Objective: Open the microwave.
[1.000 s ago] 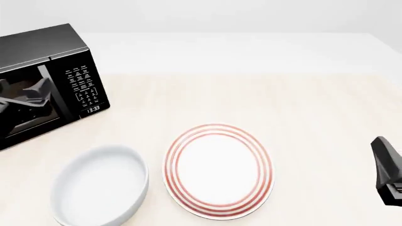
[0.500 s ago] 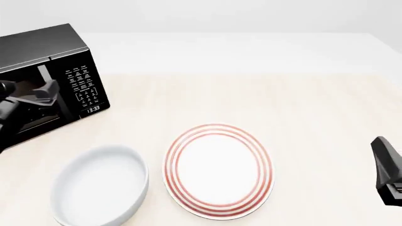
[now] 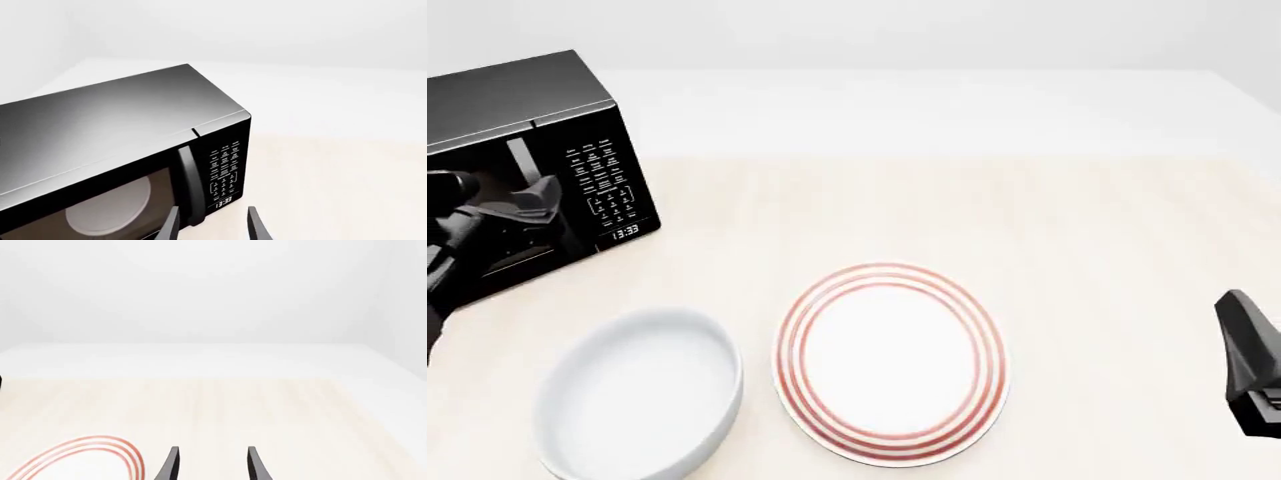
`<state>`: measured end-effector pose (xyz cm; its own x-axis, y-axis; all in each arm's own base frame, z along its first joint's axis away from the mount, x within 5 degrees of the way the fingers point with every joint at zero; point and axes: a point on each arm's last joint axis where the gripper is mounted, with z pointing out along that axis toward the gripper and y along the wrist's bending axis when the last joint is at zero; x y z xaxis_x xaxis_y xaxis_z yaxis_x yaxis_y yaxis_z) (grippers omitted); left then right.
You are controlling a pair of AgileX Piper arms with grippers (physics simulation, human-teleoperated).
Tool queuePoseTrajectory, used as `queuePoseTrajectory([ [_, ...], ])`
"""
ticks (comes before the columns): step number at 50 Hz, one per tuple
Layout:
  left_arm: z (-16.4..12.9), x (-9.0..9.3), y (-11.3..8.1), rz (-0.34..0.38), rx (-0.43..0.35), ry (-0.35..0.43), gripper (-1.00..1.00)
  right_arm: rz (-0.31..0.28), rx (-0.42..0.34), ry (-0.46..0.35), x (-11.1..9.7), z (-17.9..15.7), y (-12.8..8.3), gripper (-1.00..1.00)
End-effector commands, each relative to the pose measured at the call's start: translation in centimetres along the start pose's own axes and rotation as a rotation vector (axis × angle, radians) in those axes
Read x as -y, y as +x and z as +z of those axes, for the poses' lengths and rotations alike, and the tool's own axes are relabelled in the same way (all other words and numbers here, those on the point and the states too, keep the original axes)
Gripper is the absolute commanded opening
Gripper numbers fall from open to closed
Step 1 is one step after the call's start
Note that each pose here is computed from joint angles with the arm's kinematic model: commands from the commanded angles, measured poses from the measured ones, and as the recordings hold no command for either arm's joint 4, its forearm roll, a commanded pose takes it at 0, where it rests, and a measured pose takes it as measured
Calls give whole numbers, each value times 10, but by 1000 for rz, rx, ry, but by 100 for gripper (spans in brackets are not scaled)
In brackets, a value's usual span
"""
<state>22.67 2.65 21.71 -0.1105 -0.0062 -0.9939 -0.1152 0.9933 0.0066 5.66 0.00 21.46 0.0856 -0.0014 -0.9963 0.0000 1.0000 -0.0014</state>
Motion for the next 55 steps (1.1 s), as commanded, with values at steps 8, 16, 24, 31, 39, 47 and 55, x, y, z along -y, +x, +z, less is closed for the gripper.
queuePoseTrajectory([
  [8, 13, -9, 7, -5, -22, -36, 100, 0, 0, 0, 0, 0, 0, 100],
  [16, 16, -12, 6, -1, -21, -48, 100, 0, 0, 0, 0, 0, 0, 100],
  [24, 22, -13, 7, 0, -24, -51, 100, 0, 0, 0, 0, 0, 0, 100],
  [31, 25, -16, 11, -6, -30, -62, 100, 0, 0, 0, 0, 0, 0, 100],
  [39, 31, -16, 14, -10, -37, -61, 100, 0, 0, 0, 0, 0, 0, 100],
  [47, 37, -14, 16, -10, -44, -54, 100, 0, 0, 0, 0, 0, 0, 100],
  [55, 41, -14, 18, -11, -51, -51, 100, 0, 0, 0, 0, 0, 0, 100],
])
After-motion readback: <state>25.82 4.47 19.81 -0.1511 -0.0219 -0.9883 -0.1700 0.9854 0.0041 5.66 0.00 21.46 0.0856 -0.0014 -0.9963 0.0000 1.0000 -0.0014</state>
